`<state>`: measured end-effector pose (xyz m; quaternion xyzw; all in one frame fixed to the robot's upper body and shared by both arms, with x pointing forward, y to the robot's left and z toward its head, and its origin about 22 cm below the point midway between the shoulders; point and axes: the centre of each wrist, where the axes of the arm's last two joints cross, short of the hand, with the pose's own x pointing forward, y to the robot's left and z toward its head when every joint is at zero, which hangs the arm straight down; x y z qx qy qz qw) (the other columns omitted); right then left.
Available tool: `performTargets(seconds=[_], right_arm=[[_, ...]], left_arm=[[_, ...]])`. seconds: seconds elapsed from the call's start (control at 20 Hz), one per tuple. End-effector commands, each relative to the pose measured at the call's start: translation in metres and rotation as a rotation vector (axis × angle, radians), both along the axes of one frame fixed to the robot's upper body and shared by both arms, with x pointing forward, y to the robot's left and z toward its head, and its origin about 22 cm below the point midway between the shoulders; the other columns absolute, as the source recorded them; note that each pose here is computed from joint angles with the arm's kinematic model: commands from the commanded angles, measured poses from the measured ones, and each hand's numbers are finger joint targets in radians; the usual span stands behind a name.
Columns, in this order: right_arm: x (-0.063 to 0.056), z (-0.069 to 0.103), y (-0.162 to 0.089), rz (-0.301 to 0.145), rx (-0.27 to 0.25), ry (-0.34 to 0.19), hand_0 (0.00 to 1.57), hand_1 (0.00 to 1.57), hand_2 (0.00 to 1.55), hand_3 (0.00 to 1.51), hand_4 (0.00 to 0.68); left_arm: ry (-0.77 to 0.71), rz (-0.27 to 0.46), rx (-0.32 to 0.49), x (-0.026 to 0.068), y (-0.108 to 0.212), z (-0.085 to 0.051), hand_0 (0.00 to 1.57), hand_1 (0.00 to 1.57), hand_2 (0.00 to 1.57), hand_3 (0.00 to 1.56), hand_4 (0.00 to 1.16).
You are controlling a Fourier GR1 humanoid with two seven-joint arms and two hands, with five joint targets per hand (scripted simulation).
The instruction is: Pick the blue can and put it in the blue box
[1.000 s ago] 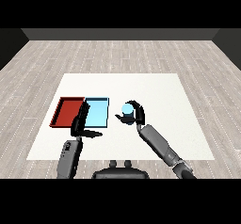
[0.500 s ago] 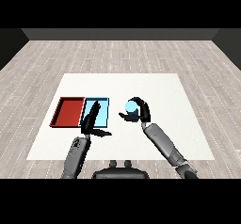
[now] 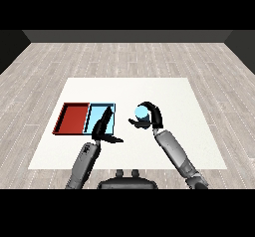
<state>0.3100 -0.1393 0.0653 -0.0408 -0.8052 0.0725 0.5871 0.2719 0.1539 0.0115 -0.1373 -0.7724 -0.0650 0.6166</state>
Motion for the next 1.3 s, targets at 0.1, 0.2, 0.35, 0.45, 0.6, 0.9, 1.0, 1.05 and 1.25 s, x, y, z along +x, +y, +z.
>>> performTargets(seconds=[0.1, 0.2, 0.35, 0.45, 0.6, 0.9, 1.0, 1.05, 1.25], right_arm=[[0.010, 0.026, 0.008, 0.042, -0.003, 0.028, 1.47, 1.47, 1.46, 1.40, 0.614], [-0.004, 0.012, -0.002, 0.030, -0.008, 0.008, 1.49, 1.49, 1.47, 1.40, 0.620], [0.006, 0.021, 0.017, 0.032, -0.007, -0.020, 1.49, 1.49, 1.47, 1.40, 0.604], [-0.020, -0.001, 0.014, 0.057, -0.018, -0.035, 1.49, 1.49, 1.47, 1.40, 0.611], [0.006, 0.008, 0.013, 0.083, -0.016, -0.024, 1.49, 1.49, 1.47, 1.40, 0.606], [-0.001, 0.024, 0.018, 0.086, 0.017, -0.040, 1.49, 1.49, 1.47, 1.40, 0.610], [-0.006, 0.019, 0.026, 0.089, 0.029, -0.028, 1.48, 1.48, 1.46, 1.39, 0.613], [-0.002, 0.001, 0.039, 0.099, 0.026, -0.030, 1.49, 1.49, 1.46, 1.39, 0.609], [-0.004, 0.007, 0.043, 0.107, 0.008, -0.048, 1.47, 1.47, 1.46, 1.39, 0.611]], left_arm=[[0.029, -0.016, 0.014, 0.0170, -0.015, -0.003, 0.00, 0.00, 0.00, 0.00, 0.00], [0.045, -0.013, 0.026, 0.0026, -0.033, -0.023, 0.00, 0.00, 0.00, 0.00, 0.00], [0.057, 0.003, 0.026, 0.0112, -0.033, -0.007, 0.00, 0.00, 0.00, 0.00, 0.00], [0.058, -0.016, -0.008, 0.0107, -0.020, -0.020, 0.00, 0.00, 0.00, 0.00, 0.00], [0.062, -0.013, -0.013, 0.0182, -0.033, -0.015, 0.00, 0.00, 0.00, 0.00, 0.00], [0.111, -0.027, -0.011, 0.0034, -0.042, -0.032, 0.00, 0.00, 0.00, 0.00, 0.00], [0.123, -0.027, -0.001, 0.0161, -0.042, -0.017, 0.00, 0.00, 0.00, 0.00, 0.00], [0.122, -0.017, -0.030, 0.0162, -0.036, -0.018, 0.00, 0.00, 0.00, 0.00, 0.00], [0.115, -0.015, -0.017, 0.0076, -0.059, -0.035, 0.00, 0.00, 0.00, 0.00, 0.00]])
